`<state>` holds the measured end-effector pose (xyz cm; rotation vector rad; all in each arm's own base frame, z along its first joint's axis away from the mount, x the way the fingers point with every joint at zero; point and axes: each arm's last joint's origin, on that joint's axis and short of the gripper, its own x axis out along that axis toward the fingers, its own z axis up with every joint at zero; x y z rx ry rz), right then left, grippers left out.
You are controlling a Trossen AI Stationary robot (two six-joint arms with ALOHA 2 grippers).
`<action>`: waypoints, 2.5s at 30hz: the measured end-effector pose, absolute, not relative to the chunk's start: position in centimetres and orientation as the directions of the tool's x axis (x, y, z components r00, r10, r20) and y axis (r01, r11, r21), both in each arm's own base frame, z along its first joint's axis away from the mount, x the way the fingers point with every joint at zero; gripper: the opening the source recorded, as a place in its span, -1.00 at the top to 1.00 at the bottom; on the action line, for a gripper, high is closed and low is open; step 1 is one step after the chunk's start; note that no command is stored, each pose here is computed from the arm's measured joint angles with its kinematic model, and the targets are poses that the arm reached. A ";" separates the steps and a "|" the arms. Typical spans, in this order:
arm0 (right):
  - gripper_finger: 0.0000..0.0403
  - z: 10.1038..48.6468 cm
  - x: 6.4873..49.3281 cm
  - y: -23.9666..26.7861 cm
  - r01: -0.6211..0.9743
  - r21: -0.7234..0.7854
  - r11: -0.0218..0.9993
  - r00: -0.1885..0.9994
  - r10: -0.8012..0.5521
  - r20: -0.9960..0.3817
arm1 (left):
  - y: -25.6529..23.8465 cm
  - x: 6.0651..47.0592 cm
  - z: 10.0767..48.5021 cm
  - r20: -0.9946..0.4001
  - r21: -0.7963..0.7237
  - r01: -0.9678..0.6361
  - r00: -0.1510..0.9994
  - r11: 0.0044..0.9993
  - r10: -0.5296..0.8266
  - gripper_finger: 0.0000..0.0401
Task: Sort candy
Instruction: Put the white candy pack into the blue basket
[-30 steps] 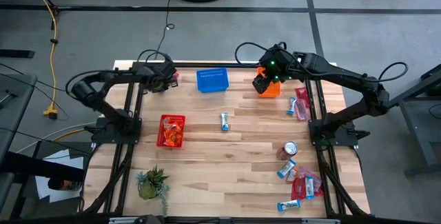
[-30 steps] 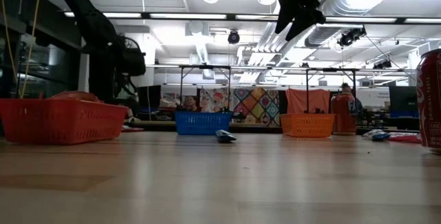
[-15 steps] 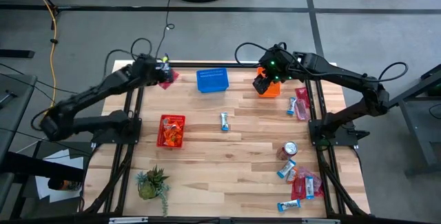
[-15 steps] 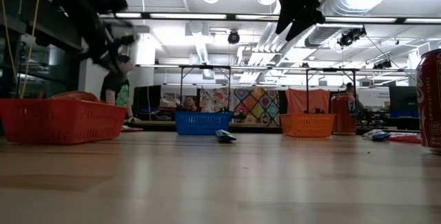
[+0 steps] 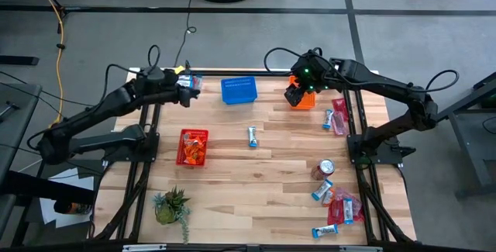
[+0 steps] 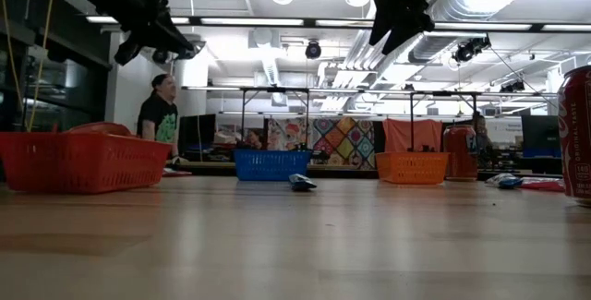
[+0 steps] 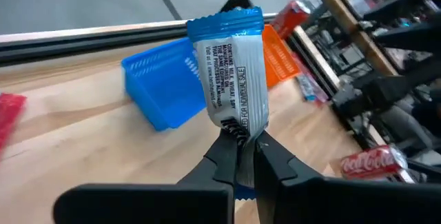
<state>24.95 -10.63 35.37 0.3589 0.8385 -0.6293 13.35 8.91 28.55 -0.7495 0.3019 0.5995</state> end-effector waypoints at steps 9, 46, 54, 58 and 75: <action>-0.15 37.1 27.4 -9.0 0.267 0.278 0.923 0.804 -0.054 -0.592 | 7.7 18.2 30.2 -0.203 -0.516 -0.304 0.952 0.801 0.230 0.98; -0.15 42.8 26.5 -8.2 0.157 0.290 0.944 0.979 -0.109 -0.175 | 21.4 32.9 17.8 -0.860 -0.060 -0.676 0.408 0.734 0.305 1.00; -0.15 42.6 26.5 -8.2 0.162 0.297 0.941 0.975 -0.106 -0.197 | 21.3 33.4 15.9 -0.881 -0.062 -0.677 0.383 0.734 0.278 0.88; -0.15 42.6 26.5 -8.2 0.163 0.296 0.941 0.974 -0.106 -0.199 | 21.4 33.5 16.0 -0.872 -0.061 -0.678 0.393 0.732 0.292 0.76; -0.15 42.0 26.3 -8.2 0.174 0.276 0.945 0.962 -0.103 -0.252 | 22.1 30.8 22.4 -0.795 -0.110 -0.732 0.471 0.672 0.383 -0.18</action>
